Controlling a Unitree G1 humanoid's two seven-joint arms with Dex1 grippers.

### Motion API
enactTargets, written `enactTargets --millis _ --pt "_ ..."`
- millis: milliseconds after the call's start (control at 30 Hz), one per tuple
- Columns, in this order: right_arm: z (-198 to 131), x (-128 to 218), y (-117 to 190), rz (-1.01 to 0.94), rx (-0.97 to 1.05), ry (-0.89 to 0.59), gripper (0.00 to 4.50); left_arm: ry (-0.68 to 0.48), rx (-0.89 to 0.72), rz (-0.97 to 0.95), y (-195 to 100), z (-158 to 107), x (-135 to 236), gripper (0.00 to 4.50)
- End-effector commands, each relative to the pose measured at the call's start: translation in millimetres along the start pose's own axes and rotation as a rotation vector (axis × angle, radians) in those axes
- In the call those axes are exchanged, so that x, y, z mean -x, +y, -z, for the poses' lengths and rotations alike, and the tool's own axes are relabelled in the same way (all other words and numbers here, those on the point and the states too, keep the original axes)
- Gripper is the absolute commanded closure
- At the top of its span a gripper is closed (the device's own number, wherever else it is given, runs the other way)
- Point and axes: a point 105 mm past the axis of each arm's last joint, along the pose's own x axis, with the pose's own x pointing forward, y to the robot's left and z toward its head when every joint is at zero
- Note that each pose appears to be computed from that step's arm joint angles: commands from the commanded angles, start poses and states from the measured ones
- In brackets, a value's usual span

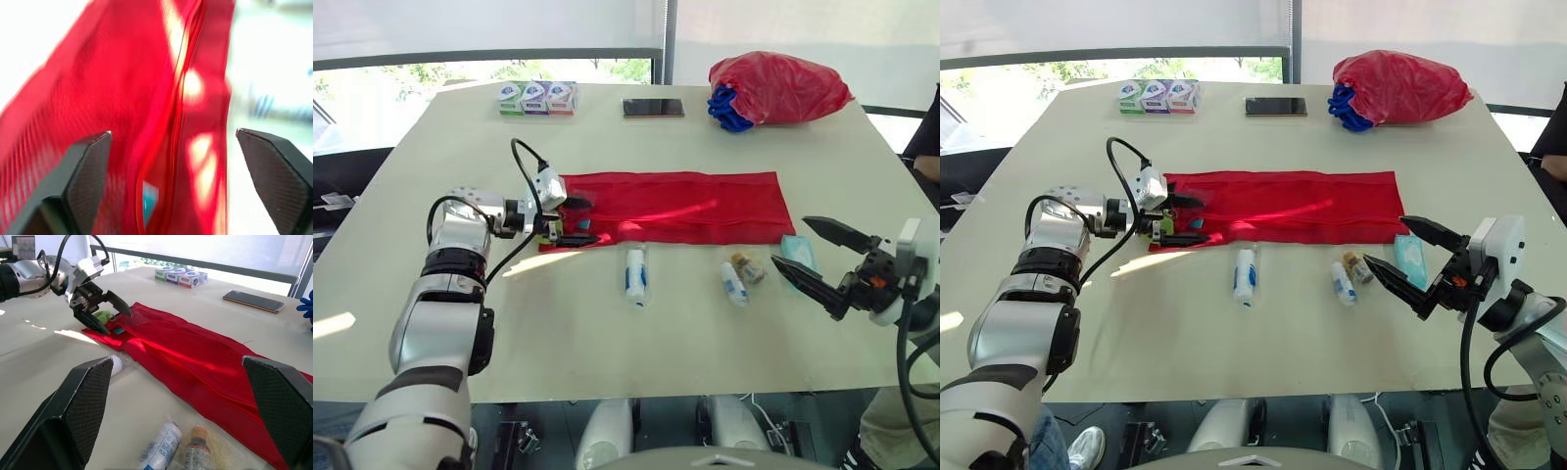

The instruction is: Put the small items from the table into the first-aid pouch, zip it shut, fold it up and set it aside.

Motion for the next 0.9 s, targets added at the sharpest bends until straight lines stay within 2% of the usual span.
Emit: enactTargets --millis 33,200,333,667,700,767,833,867,900 --pt "-8 2 3 0.001 0.046 0.006 0.0 -0.057 -0.108 -0.011 3 -34 -31 0.07" --pt "-2 14 -7 0.072 0.077 0.082 0.0 -0.049 -0.145 -0.051 -1 -46 -77 0.07" --pt "-4 23 -8 0.1 0.08 0.083 0.0 -0.022 -0.137 -0.06 -5 -41 -98 0.07" --pt "-8 27 -3 0.14 0.089 0.072 0.0 0.056 -0.133 -0.137 5 -31 -119 0.07" --pt "-8 27 -3 0.143 0.09 0.072 0.0 0.057 -0.132 -0.154 7 -32 -119 0.45" --pt "-8 27 -3 0.148 0.093 0.072 0.0 0.048 -0.124 -0.17 10 -34 -120 0.77" --pt "-9 26 -2 0.148 0.093 0.07 0.0 0.047 -0.125 -0.157 8 -33 -120 1.36" --pt "-9 26 -2 0.148 0.093 0.068 0.0 0.05 -0.128 -0.148 7 -32 -119 2.04" --pt "-9 26 -2 0.148 0.092 0.068 0.0 0.052 -0.131 -0.14 6 -31 -119 2.19"
